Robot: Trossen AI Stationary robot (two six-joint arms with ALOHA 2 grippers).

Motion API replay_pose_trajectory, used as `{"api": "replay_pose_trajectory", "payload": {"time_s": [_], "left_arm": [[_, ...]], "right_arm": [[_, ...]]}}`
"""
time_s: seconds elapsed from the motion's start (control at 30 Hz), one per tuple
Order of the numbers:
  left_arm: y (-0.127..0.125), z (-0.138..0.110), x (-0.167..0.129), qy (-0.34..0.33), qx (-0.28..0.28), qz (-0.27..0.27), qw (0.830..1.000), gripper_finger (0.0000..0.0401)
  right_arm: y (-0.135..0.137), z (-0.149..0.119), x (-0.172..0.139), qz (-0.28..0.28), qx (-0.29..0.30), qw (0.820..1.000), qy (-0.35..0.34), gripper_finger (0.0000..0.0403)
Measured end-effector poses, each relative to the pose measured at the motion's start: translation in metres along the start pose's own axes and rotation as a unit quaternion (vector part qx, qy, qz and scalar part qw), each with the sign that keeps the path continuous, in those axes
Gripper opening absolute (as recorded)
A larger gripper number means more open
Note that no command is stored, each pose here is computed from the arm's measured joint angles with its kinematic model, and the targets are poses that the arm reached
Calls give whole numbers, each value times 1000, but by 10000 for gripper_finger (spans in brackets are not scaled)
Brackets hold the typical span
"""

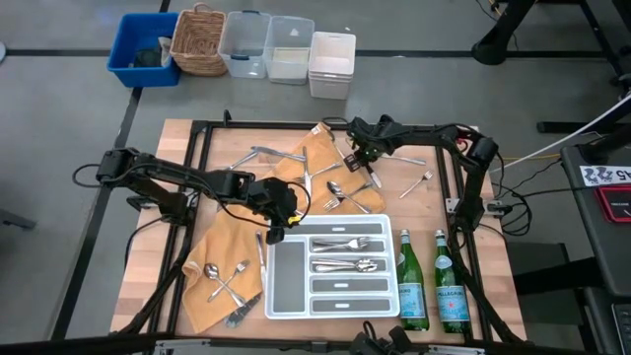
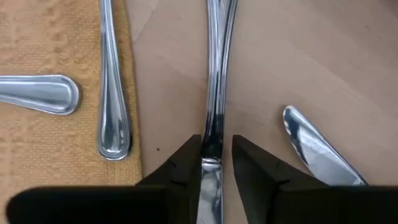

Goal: Sort silverware
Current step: Put the silver table knife into the white silverware tray

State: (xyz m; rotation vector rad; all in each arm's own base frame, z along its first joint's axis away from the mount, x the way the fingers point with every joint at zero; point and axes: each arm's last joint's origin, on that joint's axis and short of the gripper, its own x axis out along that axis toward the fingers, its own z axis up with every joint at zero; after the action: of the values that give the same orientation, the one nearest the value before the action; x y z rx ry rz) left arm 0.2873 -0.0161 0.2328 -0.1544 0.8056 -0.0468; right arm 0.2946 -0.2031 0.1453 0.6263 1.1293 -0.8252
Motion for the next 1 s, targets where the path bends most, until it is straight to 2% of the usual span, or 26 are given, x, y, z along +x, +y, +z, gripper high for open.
{"api": "replay_pose_trajectory", "payload": {"time_s": [0.13,0.3,0.47,0.7,1.0], "left_arm": [[0,0,0,0,0,0,1000,47],[0,0,0,1,0,0,1000,47],[0,0,0,1,-2,0,1000,47],[0,0,0,1,-2,0,1000,47],[0,0,0,1,-2,0,1000,47]], "right_arm": [[0,0,5,0,0,1000,1,70],[1,-4,20,2,-2,999,33,72],[1,-6,23,4,-5,999,43,68],[3,0,11,18,-7,999,41,39],[13,25,-22,51,-21,998,42,38]]}}
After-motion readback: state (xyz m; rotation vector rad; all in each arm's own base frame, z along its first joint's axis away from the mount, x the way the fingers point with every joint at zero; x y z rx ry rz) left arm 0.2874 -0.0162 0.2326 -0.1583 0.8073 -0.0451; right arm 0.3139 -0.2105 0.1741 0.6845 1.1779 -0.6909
